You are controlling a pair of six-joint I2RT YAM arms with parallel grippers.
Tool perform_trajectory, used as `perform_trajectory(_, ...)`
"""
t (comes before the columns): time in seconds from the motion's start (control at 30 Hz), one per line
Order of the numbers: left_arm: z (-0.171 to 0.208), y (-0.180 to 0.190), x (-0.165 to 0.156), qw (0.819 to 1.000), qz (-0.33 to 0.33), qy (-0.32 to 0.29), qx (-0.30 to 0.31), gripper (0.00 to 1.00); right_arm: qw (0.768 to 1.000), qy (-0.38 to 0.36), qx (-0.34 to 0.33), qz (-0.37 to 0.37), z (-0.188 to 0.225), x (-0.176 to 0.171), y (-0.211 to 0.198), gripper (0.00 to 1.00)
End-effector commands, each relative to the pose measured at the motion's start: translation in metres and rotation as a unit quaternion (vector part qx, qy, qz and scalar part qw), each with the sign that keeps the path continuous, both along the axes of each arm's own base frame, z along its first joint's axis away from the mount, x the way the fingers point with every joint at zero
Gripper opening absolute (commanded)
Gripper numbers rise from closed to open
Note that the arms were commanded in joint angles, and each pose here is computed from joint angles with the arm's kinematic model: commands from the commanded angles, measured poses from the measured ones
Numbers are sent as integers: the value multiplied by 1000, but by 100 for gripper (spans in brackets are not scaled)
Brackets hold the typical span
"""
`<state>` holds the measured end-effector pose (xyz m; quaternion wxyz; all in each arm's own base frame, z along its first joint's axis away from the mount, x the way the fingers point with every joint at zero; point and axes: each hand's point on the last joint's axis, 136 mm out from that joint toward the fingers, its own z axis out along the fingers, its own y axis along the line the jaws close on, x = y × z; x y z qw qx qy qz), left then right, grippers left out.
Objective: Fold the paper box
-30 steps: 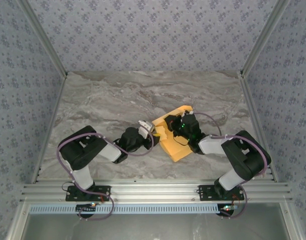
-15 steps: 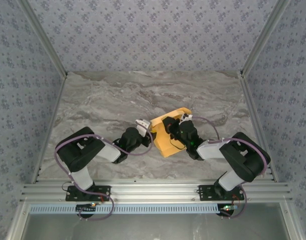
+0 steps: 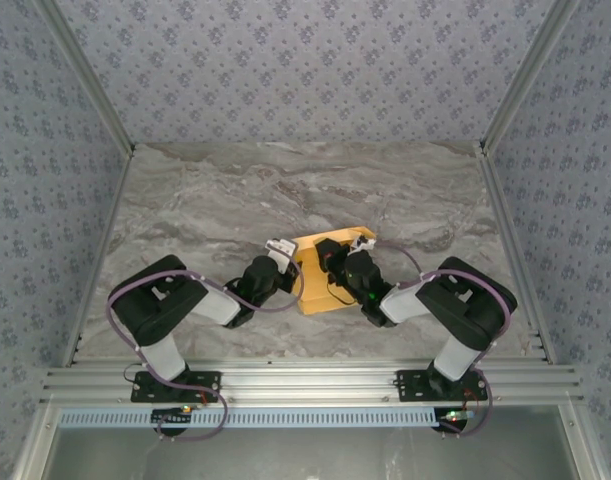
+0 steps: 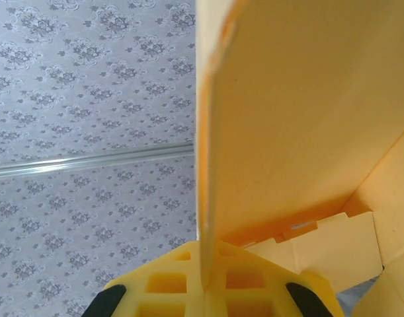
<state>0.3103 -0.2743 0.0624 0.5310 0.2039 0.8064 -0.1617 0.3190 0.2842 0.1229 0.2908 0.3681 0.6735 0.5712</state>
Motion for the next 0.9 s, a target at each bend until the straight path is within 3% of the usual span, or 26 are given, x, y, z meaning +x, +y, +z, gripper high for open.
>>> perform_trajectory(0.0, 5, 5, 16, 999, 39, -18, -4, 30, 999, 30, -32, 17, -23, -13, 6, 3)
perform_trajectory(0.27, 17, -4, 30, 998, 48, -35, -1, 29, 998, 26, -59, 8, -13, -14, 5, 7)
perform_trajectory(0.4, 19, -7, 36, 998, 52, -39, 5, 21, 996, 32, -78, 9, -12, -16, 4, 9)
perform_trajectory(0.6, 15, -5, 36, 998, 45, -39, 10, 13, 995, 37, -87, 14, -13, -21, -1, 25)
perform_trajectory(0.7, 12, -2, 36, 999, 38, -32, 8, 12, 994, 47, -95, 28, -13, -25, -5, 37)
perform_trajectory(0.87, 9, -4, 32, 999, -2, -26, 19, 9, 983, 66, -150, 78, 0, -47, -18, 48)
